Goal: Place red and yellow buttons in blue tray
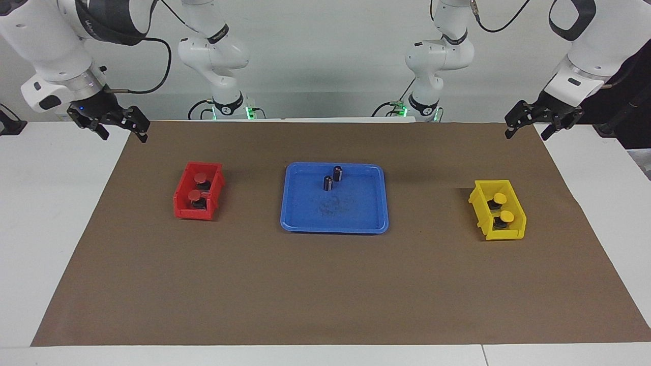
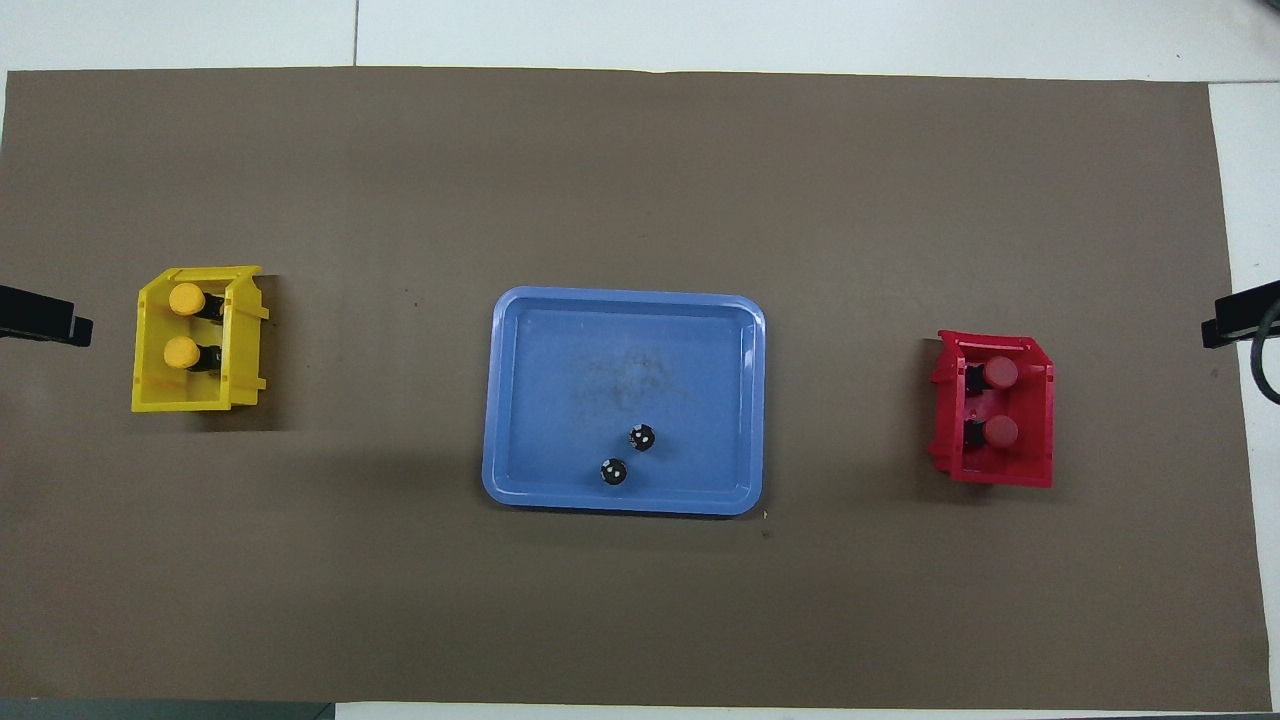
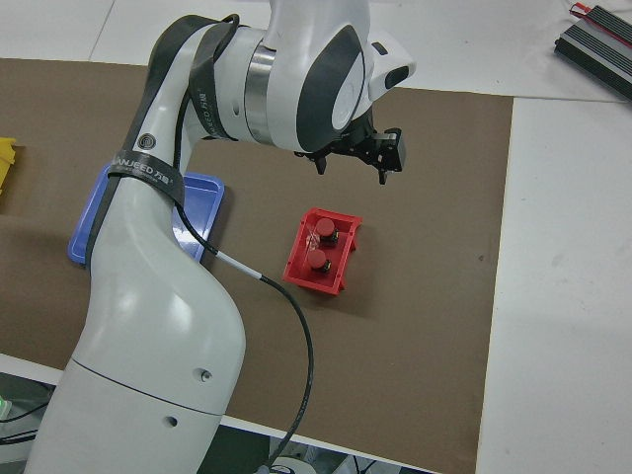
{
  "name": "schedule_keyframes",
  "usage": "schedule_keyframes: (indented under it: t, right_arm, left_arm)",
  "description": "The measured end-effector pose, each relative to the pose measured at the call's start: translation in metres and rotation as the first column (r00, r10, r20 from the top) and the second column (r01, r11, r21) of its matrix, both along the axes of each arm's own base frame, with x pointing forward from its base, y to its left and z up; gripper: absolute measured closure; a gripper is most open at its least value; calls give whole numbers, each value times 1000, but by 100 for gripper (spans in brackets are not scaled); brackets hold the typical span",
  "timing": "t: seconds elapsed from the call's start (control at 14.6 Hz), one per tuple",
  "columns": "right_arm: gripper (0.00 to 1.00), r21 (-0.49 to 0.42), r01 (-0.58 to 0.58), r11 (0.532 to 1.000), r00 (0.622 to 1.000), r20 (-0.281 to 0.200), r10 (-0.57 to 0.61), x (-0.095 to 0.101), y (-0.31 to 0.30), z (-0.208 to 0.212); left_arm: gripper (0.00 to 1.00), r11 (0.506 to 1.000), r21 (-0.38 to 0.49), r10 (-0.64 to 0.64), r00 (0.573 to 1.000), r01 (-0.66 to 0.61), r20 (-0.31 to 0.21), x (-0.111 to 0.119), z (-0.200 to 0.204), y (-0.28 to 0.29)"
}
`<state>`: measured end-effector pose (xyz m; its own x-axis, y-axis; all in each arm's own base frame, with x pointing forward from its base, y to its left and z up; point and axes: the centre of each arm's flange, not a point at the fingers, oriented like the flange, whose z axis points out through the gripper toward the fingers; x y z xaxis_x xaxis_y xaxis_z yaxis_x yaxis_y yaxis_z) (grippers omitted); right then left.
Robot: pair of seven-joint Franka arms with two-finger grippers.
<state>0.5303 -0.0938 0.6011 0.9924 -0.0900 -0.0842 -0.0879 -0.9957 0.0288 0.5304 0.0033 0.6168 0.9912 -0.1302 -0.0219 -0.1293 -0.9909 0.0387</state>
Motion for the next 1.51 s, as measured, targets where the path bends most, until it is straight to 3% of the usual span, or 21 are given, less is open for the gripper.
schedule_keyframes:
  t: [0.48,0.75,1.03,1.23,1.51]
  right_arm:
    - [0,9,-54,998,998,-8,54,3,30,-1]
    - [4,8,-63,998,997,52,63,12,34,-11]
    - [16,38,-76,996,988,135,70,20,65,-65]
    - [19,38,-56,998,990,131,51,26,95,-113]
    - [21,34,-46,998,990,134,41,27,91,-159]
  left_arm:
    - [0,1000,0,0,1000,0,0,0,0,0]
    - [0,1000,0,0,1000,0,0,0,0,0]
    - [0,1000,0,0,1000,0,0,0,0,0]
    - [0,1000,0,0,1000,0,0,0,0,0]
    - [0,1000,0,0,1000,0,0,0,0,0]
